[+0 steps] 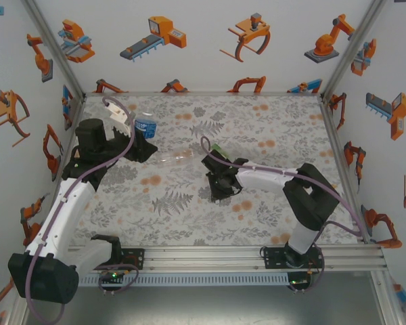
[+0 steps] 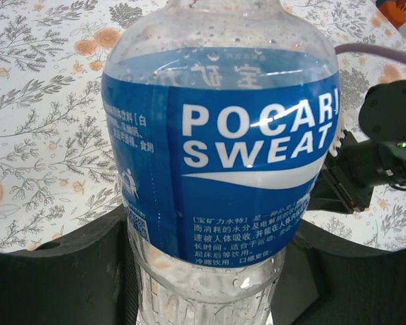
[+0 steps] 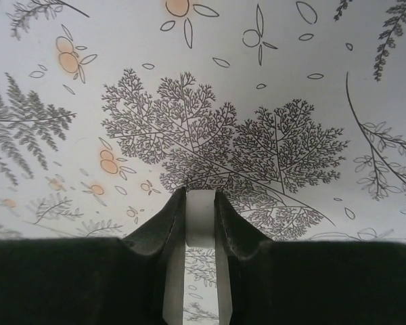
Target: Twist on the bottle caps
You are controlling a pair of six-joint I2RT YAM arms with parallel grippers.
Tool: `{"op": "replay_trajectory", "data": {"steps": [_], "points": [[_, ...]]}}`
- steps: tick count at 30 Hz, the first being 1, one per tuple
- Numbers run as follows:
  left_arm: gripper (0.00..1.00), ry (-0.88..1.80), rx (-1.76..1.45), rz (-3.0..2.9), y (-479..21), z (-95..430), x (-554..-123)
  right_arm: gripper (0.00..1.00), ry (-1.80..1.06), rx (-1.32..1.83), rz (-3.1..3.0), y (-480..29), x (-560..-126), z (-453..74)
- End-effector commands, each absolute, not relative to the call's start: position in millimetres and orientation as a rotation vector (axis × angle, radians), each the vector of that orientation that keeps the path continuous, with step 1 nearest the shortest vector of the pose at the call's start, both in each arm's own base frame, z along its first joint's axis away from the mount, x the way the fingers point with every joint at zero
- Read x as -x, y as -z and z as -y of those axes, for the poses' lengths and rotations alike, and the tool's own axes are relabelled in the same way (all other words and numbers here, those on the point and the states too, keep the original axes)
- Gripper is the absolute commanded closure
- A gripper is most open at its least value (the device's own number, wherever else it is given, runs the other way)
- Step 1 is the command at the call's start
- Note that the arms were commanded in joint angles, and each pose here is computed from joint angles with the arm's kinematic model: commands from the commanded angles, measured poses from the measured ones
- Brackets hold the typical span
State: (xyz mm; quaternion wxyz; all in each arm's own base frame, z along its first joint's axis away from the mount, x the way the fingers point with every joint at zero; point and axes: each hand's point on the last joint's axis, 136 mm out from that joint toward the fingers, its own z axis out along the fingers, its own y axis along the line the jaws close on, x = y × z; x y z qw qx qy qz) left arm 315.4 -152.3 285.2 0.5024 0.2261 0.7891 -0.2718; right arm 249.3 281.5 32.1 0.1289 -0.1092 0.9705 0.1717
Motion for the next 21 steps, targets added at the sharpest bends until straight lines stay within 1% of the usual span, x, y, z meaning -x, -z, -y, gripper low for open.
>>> {"op": "replay_trajectory", "data": {"steps": [1, 4, 7, 9, 11, 13, 17, 21], "points": [[0.96, 0.677, -0.549, -1.902, -288, 153, -315, 0.82, -0.831, 0.166, -2.758, -46, -256, -293], [0.96, 0.681, -0.548, -1.910, -286, 154, -316, 0.81, -1.004, 0.013, -2.727, -43, -258, -284], [0.96, 0.684, -0.548, -1.915, -284, 154, -317, 0.74, -1.018, -0.097, -2.744, -30, -253, -262], [0.96, 0.684, -0.549, -1.913, -285, 154, -317, 0.70, -0.971, -0.149, -2.777, -19, -246, -244], [0.96, 0.688, -0.549, -1.918, -283, 155, -318, 0.68, -0.907, -0.180, -2.803, -12, -239, -229], [0.96, 0.692, -0.551, -1.921, -282, 155, -319, 0.64, -0.826, -0.188, -2.821, -10, -234, -216], [0.96, 0.711, -0.555, -1.933, -277, 158, -321, 0.57, -0.716, -0.174, -2.819, -21, -232, -200], [0.95, 0.727, -0.561, -1.943, -274, 160, -322, 0.54, -0.606, -0.118, -2.797, -42, -239, -191]]}}
